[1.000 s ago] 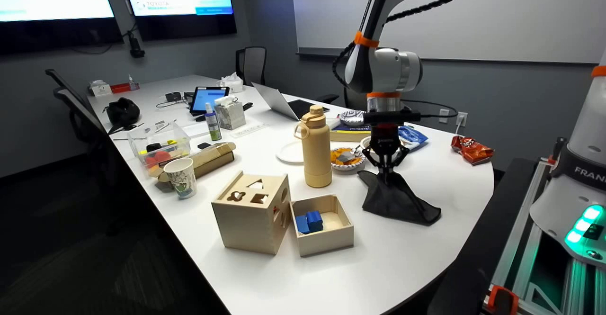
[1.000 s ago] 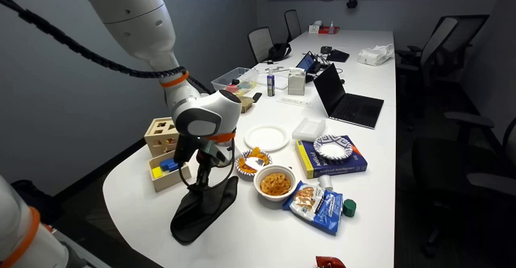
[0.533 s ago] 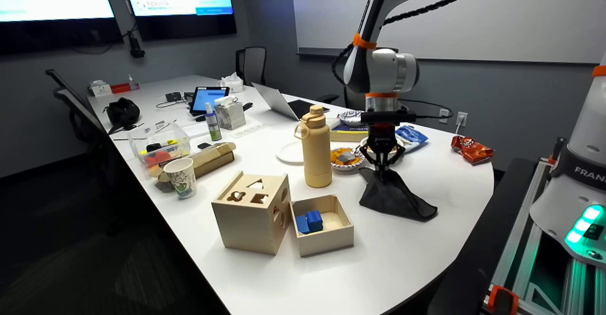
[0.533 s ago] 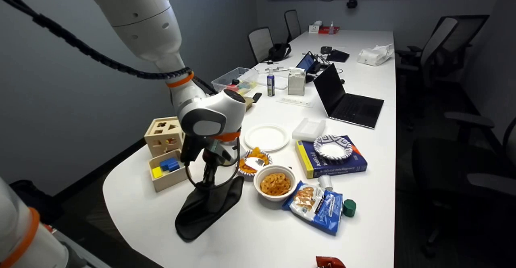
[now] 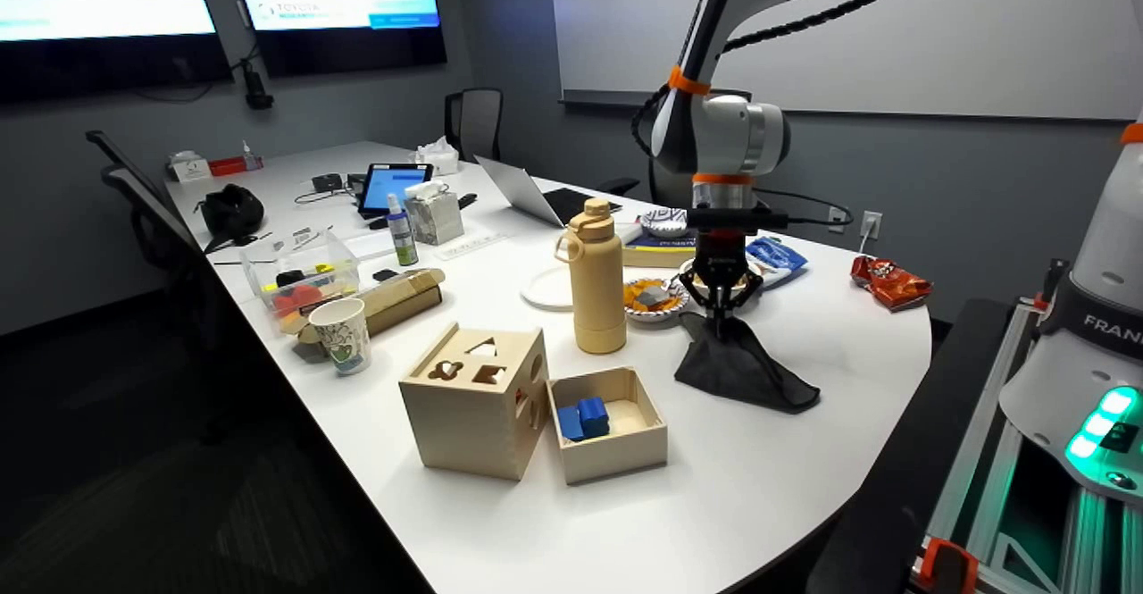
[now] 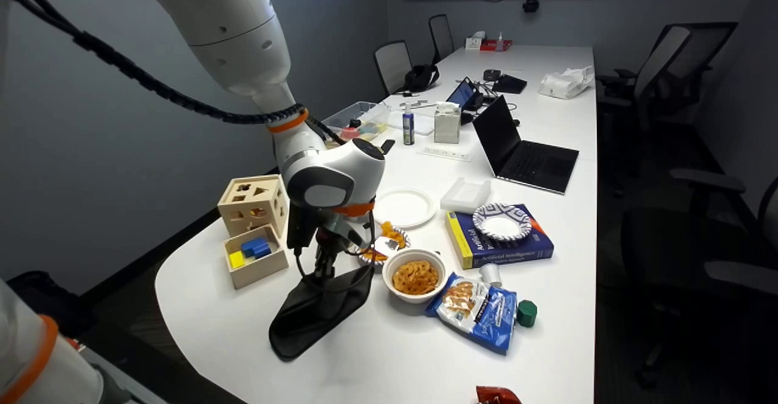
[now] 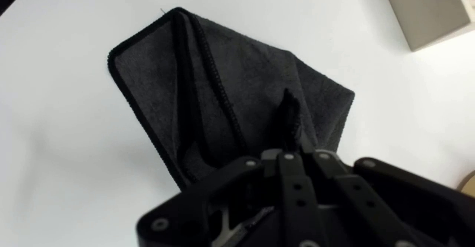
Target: Fold the dark towel into a triangle twice.
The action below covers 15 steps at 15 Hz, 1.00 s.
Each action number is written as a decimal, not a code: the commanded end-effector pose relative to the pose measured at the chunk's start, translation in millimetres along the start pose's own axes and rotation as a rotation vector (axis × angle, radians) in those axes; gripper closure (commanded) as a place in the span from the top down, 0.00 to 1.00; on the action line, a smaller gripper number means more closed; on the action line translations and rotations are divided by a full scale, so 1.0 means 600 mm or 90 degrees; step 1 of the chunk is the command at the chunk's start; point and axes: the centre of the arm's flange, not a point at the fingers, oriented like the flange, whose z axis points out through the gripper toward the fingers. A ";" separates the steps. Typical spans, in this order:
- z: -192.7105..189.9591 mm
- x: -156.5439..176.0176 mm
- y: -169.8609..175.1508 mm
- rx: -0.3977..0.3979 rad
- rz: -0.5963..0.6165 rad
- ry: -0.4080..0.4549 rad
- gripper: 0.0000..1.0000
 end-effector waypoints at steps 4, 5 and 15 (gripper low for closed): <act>-0.010 0.042 -0.008 -0.001 -0.035 -0.027 0.01; -0.011 0.046 -0.008 -0.002 -0.038 -0.029 0.01; -0.019 0.074 -0.003 -0.063 -0.016 0.007 0.01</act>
